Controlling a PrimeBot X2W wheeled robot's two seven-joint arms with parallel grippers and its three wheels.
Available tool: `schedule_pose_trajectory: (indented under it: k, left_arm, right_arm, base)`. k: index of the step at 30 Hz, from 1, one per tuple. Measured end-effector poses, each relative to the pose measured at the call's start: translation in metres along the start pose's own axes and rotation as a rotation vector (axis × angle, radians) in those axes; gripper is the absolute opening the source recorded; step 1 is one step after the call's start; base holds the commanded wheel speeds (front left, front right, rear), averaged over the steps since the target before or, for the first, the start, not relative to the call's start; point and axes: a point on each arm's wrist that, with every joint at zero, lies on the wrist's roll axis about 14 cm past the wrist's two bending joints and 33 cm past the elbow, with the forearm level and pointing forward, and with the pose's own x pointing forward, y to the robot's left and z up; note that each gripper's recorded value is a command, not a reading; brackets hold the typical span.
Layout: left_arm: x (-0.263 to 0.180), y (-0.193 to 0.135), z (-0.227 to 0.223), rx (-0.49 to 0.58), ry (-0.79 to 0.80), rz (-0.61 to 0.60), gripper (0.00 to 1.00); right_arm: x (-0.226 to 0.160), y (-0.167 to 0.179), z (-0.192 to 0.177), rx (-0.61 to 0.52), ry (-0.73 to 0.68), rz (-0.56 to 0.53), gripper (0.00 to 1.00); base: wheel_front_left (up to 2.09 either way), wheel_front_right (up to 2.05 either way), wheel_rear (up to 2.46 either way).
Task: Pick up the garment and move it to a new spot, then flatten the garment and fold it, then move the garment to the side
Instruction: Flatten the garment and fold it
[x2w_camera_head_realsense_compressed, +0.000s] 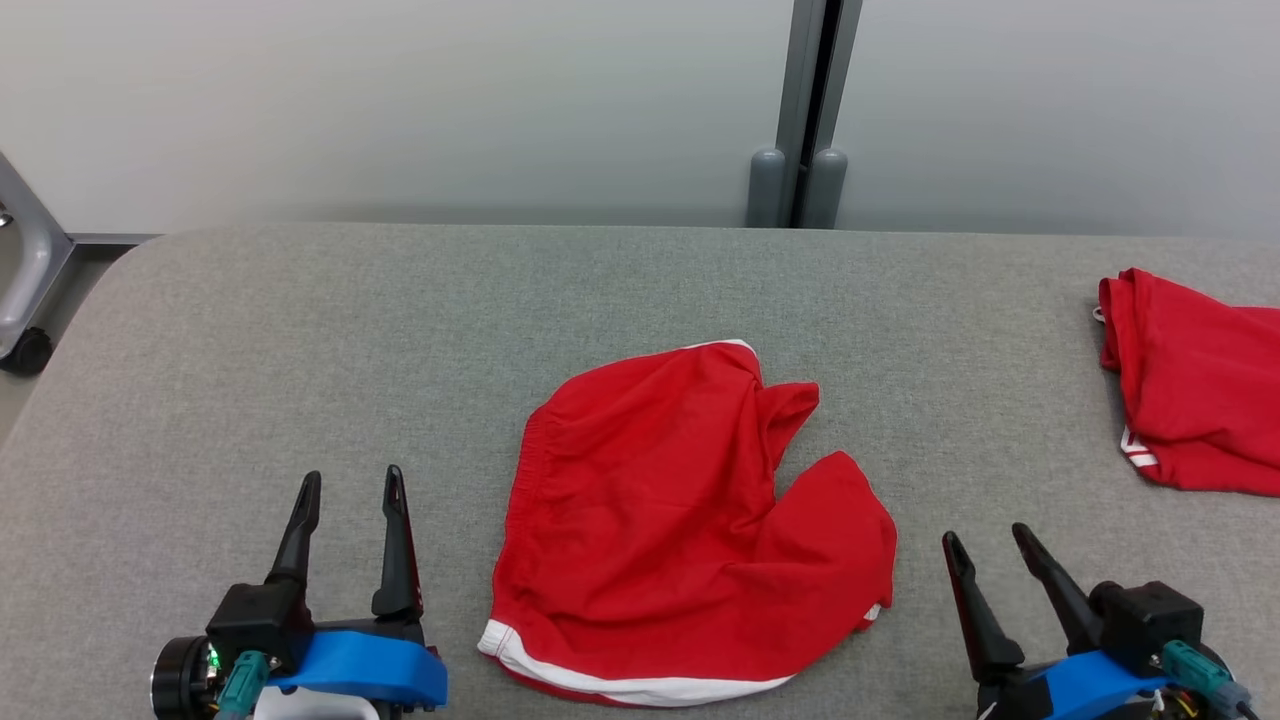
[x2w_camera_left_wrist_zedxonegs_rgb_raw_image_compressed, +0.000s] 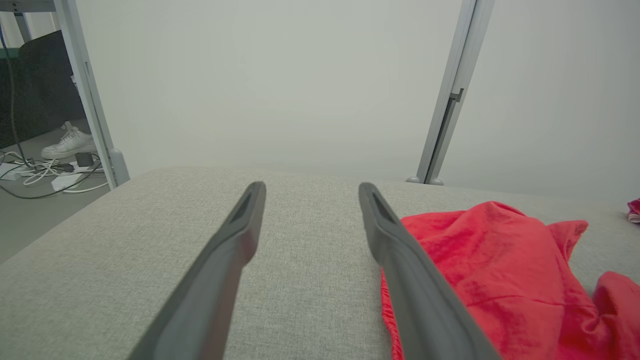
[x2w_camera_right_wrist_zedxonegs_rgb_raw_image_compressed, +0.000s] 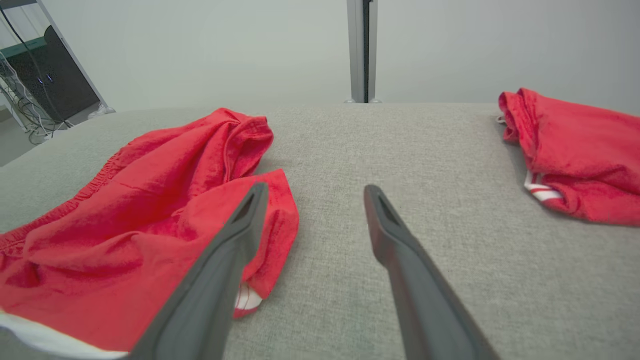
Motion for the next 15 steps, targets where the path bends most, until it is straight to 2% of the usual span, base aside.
schedule_pose_trajectory:
  k: [8, 15]
  left_arm:
    - [0.000, -0.001, -0.002, 0.001, 0.007, -0.004, 1.00]
    - [-0.002, 0.005, -0.007, 0.004, 0.023, 0.014, 1.00]
  right_arm:
    - [-0.007, 0.015, -0.023, 0.005, 0.088, 0.039, 1.00]
    - [-0.007, 0.023, -0.063, 0.006, 0.219, 0.069, 1.00]
  base:
    - [0.00, 0.00, 0.00]
    - [0.00, 0.00, 0.00]
